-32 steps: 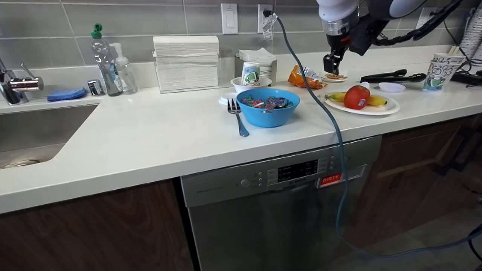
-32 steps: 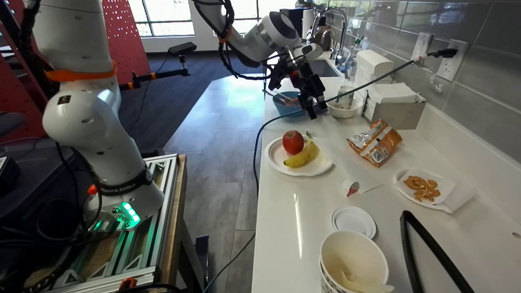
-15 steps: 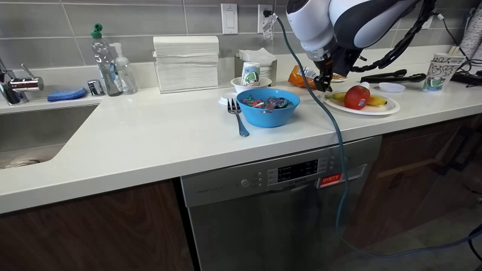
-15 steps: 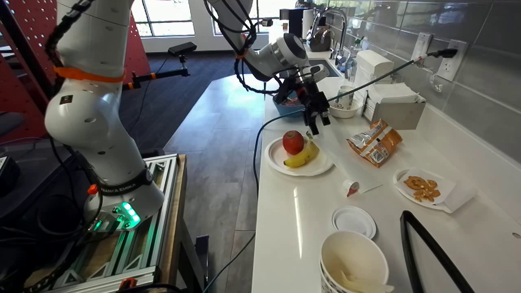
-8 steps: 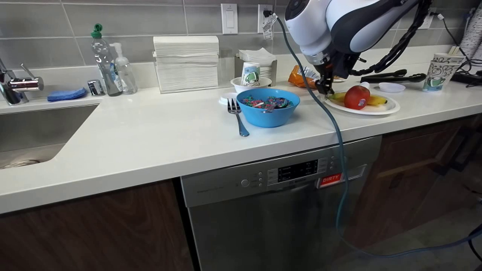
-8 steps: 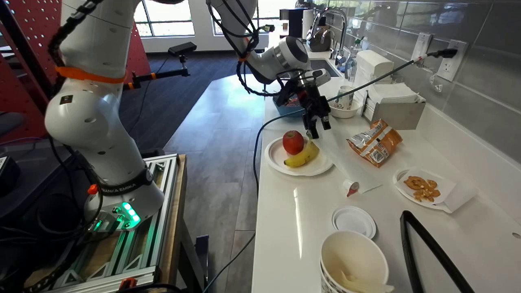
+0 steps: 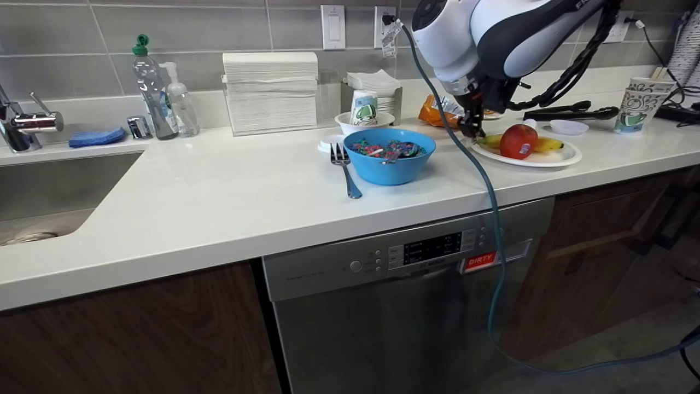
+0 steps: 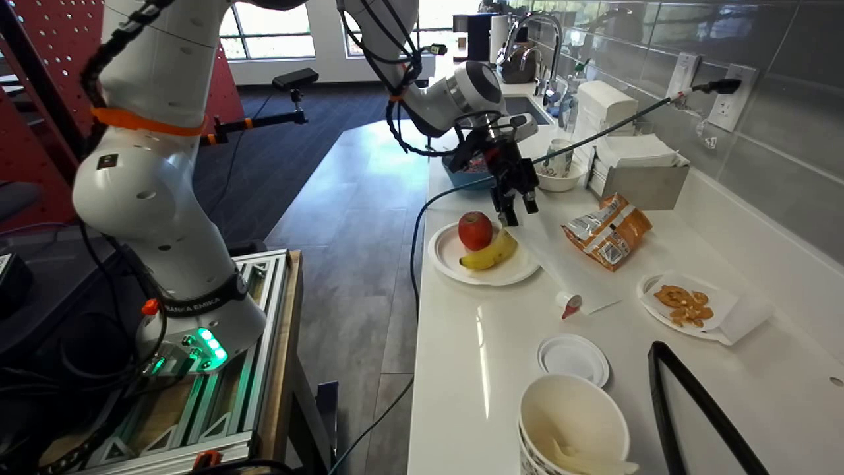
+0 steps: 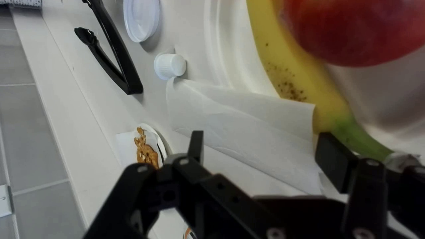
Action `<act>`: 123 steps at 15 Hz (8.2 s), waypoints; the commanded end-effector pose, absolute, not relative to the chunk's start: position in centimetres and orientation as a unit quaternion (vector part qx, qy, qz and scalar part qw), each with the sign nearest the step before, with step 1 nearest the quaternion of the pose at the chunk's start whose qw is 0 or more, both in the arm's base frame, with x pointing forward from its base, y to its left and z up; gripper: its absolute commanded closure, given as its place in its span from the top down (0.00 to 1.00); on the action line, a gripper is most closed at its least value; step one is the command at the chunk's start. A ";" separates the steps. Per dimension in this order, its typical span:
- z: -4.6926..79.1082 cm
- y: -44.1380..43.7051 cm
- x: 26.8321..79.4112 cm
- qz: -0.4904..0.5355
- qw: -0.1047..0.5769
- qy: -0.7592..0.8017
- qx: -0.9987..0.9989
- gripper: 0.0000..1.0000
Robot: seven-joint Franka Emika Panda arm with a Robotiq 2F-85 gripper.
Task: Put the white napkin on the blue bowl.
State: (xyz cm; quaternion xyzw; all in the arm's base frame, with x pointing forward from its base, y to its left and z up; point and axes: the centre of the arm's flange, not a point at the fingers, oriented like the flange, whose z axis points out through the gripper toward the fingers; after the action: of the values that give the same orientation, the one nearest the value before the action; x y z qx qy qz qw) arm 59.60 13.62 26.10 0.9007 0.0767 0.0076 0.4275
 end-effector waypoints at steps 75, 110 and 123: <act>47.6 18.6 43.2 0.250 0.176 0.232 0.923 0.01; 36.5 33.8 49.4 0.519 0.346 0.304 0.720 0.01; 35.1 32.8 48.6 0.280 0.285 0.422 0.814 0.01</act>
State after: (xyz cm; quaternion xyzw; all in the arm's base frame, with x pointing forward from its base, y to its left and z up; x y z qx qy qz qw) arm 49.28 33.05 34.15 0.8057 0.3991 0.3258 0.2922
